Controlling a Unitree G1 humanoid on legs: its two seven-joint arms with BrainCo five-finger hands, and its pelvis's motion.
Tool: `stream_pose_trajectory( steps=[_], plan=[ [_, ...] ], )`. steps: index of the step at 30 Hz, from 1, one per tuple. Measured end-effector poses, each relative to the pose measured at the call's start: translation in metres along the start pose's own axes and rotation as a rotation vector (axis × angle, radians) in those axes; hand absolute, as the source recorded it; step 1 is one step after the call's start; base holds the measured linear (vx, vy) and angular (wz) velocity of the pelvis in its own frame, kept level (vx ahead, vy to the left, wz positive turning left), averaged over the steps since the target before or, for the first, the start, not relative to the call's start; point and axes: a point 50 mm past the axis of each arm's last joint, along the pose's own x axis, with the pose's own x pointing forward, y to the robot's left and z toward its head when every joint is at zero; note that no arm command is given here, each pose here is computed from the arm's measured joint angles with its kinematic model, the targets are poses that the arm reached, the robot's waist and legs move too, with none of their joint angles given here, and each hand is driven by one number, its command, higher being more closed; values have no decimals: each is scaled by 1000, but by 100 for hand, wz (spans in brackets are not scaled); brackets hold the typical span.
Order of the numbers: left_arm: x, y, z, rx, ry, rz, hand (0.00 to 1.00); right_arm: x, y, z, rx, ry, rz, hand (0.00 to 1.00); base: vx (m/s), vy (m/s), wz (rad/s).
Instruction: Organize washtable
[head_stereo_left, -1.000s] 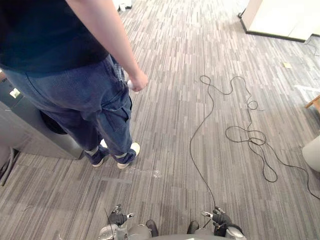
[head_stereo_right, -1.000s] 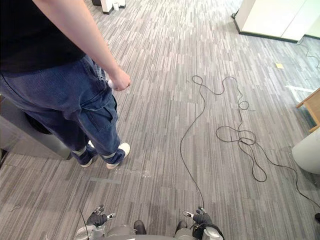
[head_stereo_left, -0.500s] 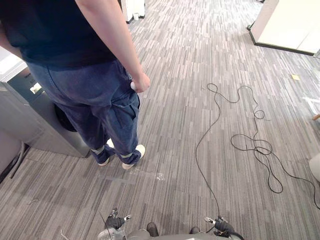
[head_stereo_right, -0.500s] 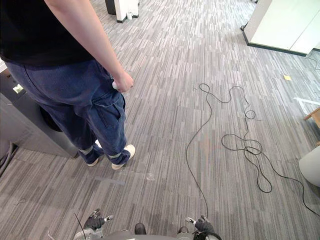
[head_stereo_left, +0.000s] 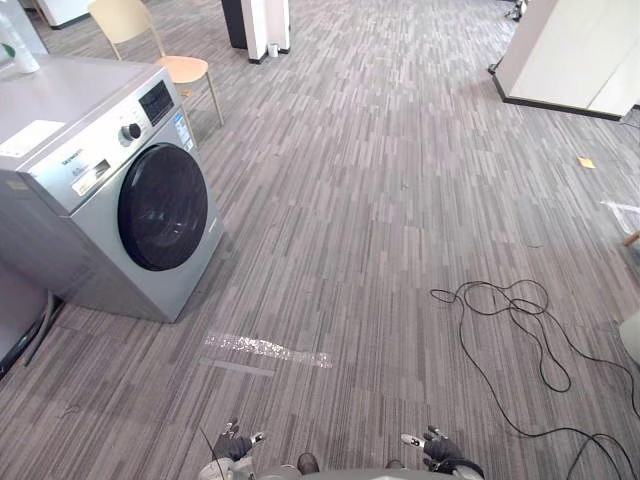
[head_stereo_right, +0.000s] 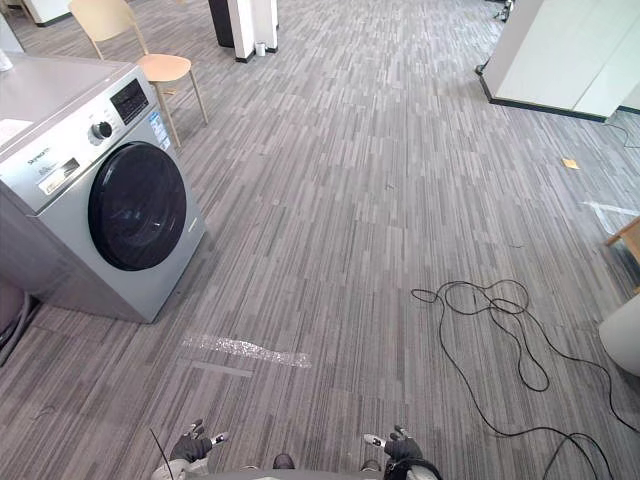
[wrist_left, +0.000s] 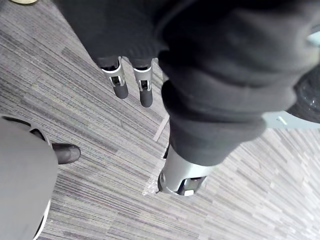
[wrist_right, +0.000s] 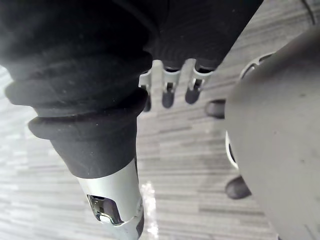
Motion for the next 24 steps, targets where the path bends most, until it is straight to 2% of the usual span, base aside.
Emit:
stream_pose_trajectory(
  steps=[5, 14, 24],
  plan=[
    [0, 2, 0, 1, -3, 27, 0, 0, 1, -1, -28, 3, 4, 0, -54, -17, 9],
    [-2, 18, -12, -50, 55, 89, 0, -5, -18, -14, 100, 31, -89, 0, -50, 10, -26],
    [-13, 35, -35, -81, 123, 146, 0, -5, -19, -18, 158, 57, -104, 0, 91, -10, -3]
  ],
)
